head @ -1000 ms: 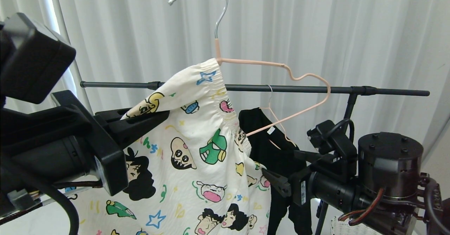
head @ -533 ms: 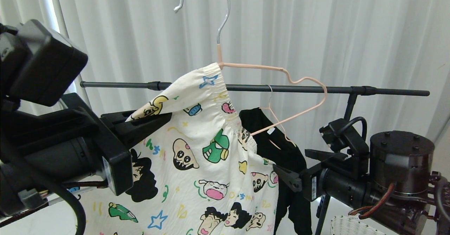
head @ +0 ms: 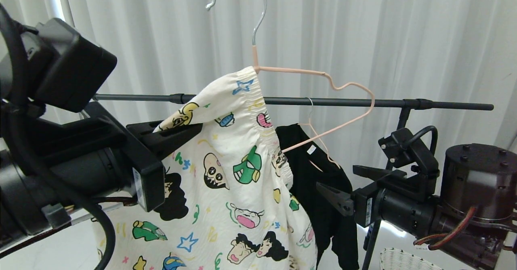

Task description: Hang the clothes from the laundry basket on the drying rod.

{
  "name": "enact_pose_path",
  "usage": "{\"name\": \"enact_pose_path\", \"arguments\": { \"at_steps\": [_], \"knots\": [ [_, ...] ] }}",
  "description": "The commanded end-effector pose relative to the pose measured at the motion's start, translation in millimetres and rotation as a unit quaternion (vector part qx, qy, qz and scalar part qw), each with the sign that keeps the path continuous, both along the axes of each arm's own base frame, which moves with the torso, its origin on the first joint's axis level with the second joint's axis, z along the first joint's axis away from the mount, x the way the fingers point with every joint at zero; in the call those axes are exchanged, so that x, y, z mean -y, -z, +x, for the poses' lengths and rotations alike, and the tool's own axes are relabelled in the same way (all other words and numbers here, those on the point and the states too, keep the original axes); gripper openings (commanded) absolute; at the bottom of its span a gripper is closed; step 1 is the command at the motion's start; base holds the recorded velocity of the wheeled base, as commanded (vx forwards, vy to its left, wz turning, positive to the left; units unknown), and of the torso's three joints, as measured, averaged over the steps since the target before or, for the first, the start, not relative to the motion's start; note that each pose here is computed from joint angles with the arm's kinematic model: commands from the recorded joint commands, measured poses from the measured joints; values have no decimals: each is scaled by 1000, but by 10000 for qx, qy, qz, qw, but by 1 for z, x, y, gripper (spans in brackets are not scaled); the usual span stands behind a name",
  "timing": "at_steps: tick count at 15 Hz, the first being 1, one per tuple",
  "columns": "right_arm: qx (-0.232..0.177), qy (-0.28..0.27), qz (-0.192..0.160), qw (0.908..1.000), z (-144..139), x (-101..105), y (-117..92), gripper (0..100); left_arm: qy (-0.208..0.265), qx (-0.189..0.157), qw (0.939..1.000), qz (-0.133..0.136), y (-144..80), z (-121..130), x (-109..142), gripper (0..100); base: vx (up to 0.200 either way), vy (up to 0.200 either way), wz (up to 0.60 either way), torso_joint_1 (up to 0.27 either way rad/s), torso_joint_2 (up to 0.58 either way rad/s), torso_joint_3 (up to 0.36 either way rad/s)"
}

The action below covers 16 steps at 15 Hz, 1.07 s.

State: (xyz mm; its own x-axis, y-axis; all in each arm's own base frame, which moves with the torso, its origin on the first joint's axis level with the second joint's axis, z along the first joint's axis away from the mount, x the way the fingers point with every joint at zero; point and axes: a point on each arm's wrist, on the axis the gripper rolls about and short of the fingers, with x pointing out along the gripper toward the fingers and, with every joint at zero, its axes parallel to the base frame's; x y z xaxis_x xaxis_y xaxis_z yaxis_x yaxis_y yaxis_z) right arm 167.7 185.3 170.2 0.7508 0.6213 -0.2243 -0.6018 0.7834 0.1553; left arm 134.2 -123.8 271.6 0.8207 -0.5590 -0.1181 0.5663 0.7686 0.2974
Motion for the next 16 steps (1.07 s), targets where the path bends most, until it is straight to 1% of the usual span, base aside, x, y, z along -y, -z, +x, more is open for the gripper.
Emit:
{"name": "enact_pose_path", "arguments": {
  "at_steps": [1, 3, 4, 5, 6, 7, 9, 12, 14, 16],
  "knots": [
    [52, -214, 75, 9997, -5, -1, -5, 100, -265, 6, 9996, -8, 2, 12, -2, 0, 0, 0, 0, 0, 0, 0],
    [50, -200, 56, 9998, -4, -2, -4, 100, -265, 72, 9996, -59, -1, 12, -3, 0, 0, 0, 0, 0, 0, 0],
    [19, -197, 44, 9998, -2, -5, -2, 100, -111, 81, 9999, -72, -2, 8, 1, 0, 0, 0, 0, 0, 0, 0],
    [67, -180, 106, 9998, 1, -8, -4, 100, 63, 72, 9999, -85, -2, 3, 6, 0, 0, 0, 0, 0, 0, 0],
    [128, -179, 186, 9996, 4, -11, -7, 100, 125, 66, 9999, -80, -1, 2, 8, 0, 0, 0, 0, 0, 0, 0],
    [221, -170, 300, 9992, 9, -17, -10, 100, 155, 77, 9998, -91, -2, 1, 9, 0, 0, 0, 0, 0, 0, 0],
    [295, -224, 388, 9986, 11, -24, -13, 100, 163, 93, 9998, -107, -3, 1, 9, 0, 0, 0, 0, 0, 0, 0],
    [181, -605, 492, 9968, -6, -38, -13, 100, 163, 120, 9997, -134, -6, 2, 10, 0, 0, 0, 0, 0, 0, 0],
    [168, -749, 500, 9958, -13, -42, -13, 100, 171, 125, 9997, -140, -7, 2, 11, 0, 0, 0, 0, 0, 0, 0],
    [124, -1023, 461, 9936, -26, -50, -10, 100, 171, 147, 9996, -162, -9, 2, 11, 0, 0, 0, 0, 0, 0, 0]
  ]
}}
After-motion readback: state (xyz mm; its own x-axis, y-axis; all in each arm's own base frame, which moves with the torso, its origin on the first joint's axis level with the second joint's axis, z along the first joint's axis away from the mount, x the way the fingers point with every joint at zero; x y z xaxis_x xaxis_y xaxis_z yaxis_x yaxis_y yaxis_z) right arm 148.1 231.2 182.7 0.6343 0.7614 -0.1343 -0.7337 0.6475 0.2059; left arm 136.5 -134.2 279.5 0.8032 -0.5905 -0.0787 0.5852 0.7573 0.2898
